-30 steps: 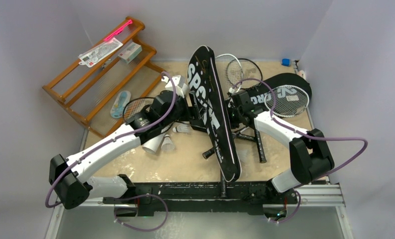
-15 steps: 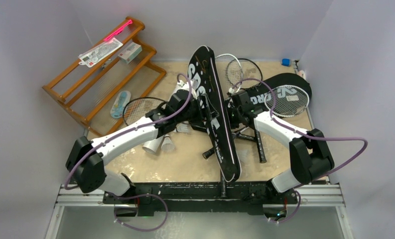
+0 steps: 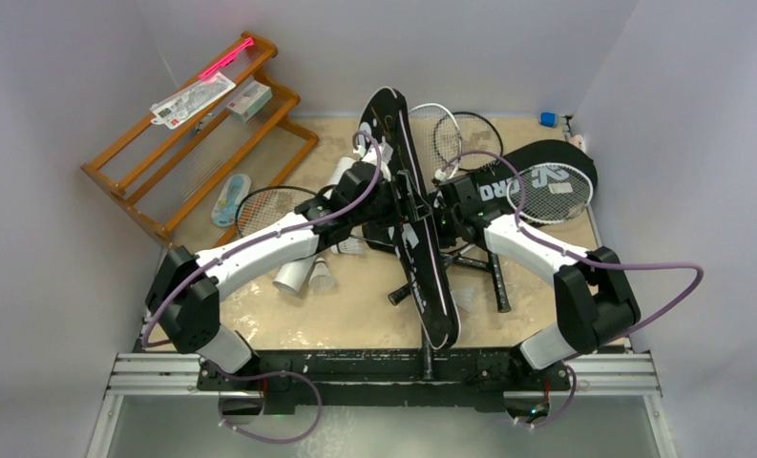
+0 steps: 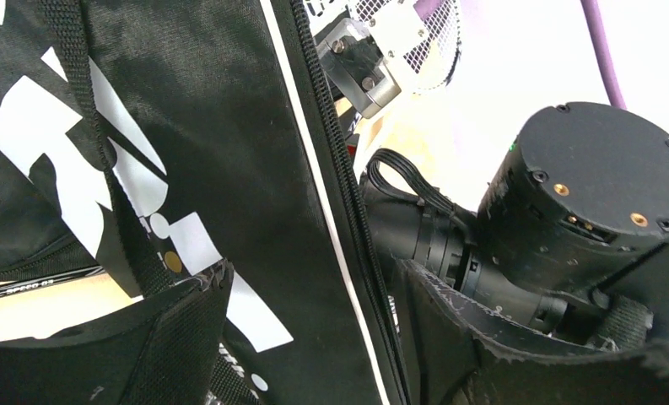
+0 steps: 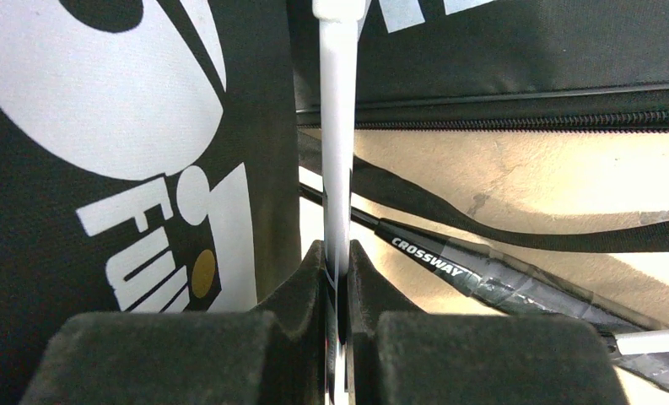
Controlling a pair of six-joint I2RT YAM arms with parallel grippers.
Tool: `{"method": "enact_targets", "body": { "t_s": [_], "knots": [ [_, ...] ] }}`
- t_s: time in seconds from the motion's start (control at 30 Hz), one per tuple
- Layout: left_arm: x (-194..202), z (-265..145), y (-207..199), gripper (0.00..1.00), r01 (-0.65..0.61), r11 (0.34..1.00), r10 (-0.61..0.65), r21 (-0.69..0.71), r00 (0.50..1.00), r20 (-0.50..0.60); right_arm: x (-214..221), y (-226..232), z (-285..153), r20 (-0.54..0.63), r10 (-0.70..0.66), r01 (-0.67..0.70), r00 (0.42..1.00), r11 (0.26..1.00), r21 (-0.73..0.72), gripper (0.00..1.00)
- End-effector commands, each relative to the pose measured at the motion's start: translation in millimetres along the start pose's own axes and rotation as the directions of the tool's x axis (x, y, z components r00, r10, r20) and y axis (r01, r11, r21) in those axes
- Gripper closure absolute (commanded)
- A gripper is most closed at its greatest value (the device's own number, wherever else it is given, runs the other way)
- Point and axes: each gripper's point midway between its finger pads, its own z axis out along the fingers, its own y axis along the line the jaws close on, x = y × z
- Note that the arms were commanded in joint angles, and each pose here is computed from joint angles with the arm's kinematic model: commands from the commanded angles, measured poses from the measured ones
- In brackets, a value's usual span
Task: Pack up the badminton gear
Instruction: Open the racket bag at the center of the board.
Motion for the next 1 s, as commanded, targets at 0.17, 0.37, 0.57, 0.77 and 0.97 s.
{"method": "enact_targets", "body": {
  "t_s": [0.17,0.37,0.57,0.77,0.97],
  "knots": [
    [-11,4,-14,0.44,-0.006,1.000,0.005,0.030,0.999,0.035,-10,18,-8,0.056,-0.043,0.045,0.997,0.998,-0.039,1.00],
    [-13,4,-9,0.71,-0.020,1.000,0.020,0.006,0.999,0.045,-8,19,-7,0.054,-0.048,0.050,0.997,0.998,-0.030,1.00],
    [-14,-7,1,0.89,-0.045,0.998,0.048,-0.040,0.997,0.061,-9,17,-8,0.058,-0.054,0.055,0.997,0.998,-0.012,1.00],
    [-13,-28,17,1.00,-0.122,0.986,0.127,-0.117,0.991,0.043,-12,7,-15,0.071,-0.074,0.071,0.995,0.996,0.052,1.00],
    [-16,-57,31,1.00,-0.212,0.958,0.221,-0.193,0.975,0.028,-5,4,-21,0.046,-0.064,0.061,0.997,0.996,0.062,1.00]
  ]
}}
